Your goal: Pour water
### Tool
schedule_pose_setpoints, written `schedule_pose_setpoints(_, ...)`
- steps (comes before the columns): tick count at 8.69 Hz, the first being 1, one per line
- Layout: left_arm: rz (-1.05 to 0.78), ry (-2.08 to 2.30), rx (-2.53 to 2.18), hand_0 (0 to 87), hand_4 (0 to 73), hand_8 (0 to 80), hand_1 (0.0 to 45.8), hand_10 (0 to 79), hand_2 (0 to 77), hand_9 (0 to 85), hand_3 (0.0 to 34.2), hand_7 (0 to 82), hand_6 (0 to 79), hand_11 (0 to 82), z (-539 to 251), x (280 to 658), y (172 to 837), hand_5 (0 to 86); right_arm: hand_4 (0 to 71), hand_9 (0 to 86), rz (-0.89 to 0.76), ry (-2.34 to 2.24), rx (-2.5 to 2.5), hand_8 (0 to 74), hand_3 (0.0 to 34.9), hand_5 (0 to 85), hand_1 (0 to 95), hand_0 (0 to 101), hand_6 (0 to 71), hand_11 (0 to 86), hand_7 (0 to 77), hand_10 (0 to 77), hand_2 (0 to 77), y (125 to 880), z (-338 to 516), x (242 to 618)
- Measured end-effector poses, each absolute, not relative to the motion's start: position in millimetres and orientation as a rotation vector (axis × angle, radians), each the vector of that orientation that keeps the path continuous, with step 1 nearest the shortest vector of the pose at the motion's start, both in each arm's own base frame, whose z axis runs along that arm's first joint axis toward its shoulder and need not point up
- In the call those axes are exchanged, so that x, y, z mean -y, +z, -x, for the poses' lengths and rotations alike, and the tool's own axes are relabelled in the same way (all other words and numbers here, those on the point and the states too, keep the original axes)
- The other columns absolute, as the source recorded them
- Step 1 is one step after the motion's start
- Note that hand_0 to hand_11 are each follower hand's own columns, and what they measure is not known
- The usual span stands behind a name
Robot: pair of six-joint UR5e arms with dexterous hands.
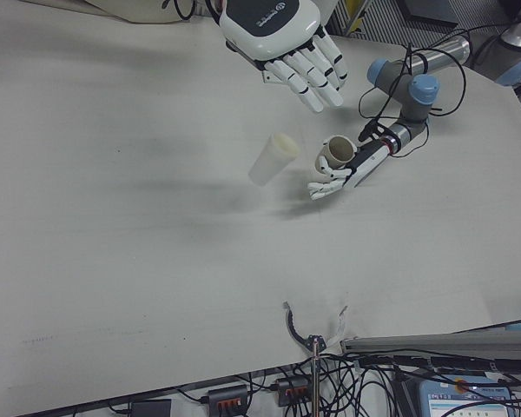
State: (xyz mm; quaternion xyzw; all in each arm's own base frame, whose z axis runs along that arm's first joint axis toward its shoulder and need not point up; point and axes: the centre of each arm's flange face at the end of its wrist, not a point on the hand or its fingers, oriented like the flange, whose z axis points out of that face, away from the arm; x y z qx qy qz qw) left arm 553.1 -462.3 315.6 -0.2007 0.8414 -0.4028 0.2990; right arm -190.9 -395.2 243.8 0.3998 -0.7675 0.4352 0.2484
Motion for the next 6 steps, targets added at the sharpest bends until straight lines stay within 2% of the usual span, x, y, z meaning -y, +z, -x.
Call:
schedule_pose_setpoints(1, 0.547, -1.023, -2.232, 56.2, 40.4, 7.6, 14.7, 10.4, 39.8, 10.9, 0.1, 22.4, 13.1, 17.5, -575.2, 440.3, 299.9, 48.0, 22.9, 14.2, -1.104, 1.165, 2.061, 10.4, 0.0, 39.8, 12.0, 53, 35.5, 16.4, 42.5, 9.8, 1.6, 244.4, 199.3, 393.0)
schedule_pose_setpoints(3, 0.560, -0.977, -2.223, 56.5, 40.4, 7.6, 14.7, 10.4, 39.8, 10.9, 0.2, 22.4, 13.1, 17.5, -596.9, 417.1, 284.0, 48.0, 22.9, 16.9, -1.083, 1.161, 2.033, 13.1, 0.0, 39.8, 13.1, 53, 36.5, 19.6, 43.6, 12.5, 3.8, 254.3, 216.0, 394.3)
schedule_pose_setpoints(4, 0.529, -0.975, -2.230, 56.5, 40.4, 7.6, 14.7, 10.4, 39.8, 10.9, 0.2, 21.3, 13.1, 17.5, -579.3, 440.6, 282.2, 48.0, 22.9, 16.9, -1.043, 1.230, 2.043, 13.1, 0.0, 40.9, 13.1, 53, 36.5, 19.6, 44.2, 12.5, 3.8, 267.3, 211.0, 398.4)
schedule_pose_setpoints(5, 0.477, -0.982, -2.237, 56.5, 40.4, 7.6, 14.7, 10.4, 39.8, 11.4, 0.2, 21.3, 13.1, 17.5, -549.0, 476.3, 283.1, 48.0, 20.2, 16.9, -0.974, 1.353, 2.061, 12.5, 0.0, 33.3, 8.7, 51, 35.5, 23.5, 39.3, 15.3, 3.8, 289.9, 202.0, 404.5)
schedule_pose_setpoints(6, 0.432, -1.017, -2.239, 56.5, 40.4, 7.6, 14.7, 10.4, 39.8, 10.9, 0.2, 21.3, 13.1, 17.5, -513.9, 510.9, 290.4, 48.0, 20.2, 20.2, -0.884, 1.481, 2.093, 14.7, 0.0, 33.3, 8.7, 51, 35.5, 23.5, 39.3, 15.3, 3.8, 315.6, 196.1, 414.6)
